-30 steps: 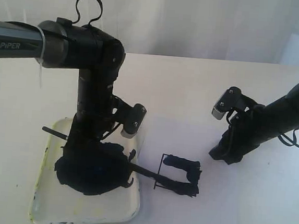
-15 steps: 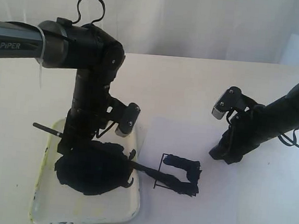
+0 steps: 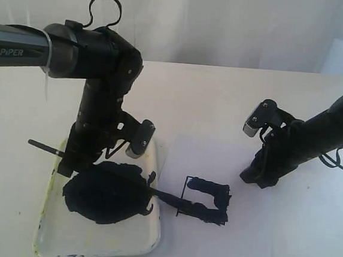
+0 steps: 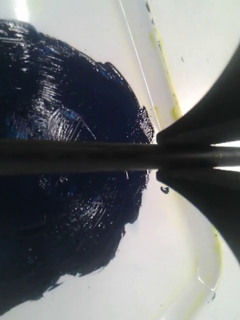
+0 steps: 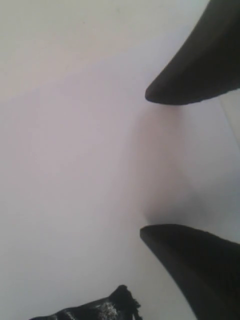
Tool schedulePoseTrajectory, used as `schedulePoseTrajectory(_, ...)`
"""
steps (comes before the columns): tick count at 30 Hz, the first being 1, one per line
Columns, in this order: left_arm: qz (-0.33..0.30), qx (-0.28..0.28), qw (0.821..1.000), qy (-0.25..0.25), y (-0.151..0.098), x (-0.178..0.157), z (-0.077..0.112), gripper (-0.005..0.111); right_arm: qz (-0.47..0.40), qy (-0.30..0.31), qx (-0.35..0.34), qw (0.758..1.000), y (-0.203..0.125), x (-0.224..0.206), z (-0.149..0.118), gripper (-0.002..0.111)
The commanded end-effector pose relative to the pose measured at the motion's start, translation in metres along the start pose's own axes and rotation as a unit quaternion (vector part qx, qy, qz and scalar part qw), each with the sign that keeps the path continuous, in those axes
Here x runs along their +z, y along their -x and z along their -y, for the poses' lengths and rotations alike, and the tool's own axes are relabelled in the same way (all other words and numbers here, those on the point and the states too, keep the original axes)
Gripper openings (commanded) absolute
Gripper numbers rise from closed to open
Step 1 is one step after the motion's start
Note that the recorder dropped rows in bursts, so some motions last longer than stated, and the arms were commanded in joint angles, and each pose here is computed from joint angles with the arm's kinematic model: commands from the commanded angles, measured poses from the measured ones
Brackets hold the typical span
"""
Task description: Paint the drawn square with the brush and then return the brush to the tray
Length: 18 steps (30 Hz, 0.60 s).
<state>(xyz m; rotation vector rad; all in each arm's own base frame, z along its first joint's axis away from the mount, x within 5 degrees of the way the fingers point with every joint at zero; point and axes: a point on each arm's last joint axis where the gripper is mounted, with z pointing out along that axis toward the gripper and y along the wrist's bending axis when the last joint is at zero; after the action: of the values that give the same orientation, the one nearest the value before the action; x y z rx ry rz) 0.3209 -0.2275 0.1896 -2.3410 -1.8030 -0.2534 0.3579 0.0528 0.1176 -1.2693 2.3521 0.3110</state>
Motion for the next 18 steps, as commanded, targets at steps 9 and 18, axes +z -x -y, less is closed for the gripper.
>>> schedulePoseTrajectory(9,-0.031,-0.006,0.999,-0.008,-0.0042,-0.0012,0.0038,0.000,-0.017,-0.002,-0.010,1.000,-0.0071,0.0065,0.0004,0.064)
schedulePoseTrajectory(18,-0.004,-0.011,1.000,-0.004,0.0007,-0.0010,0.0032,0.000,-0.017,-0.002,-0.010,1.000,-0.0071,0.0065,0.0004,0.064)
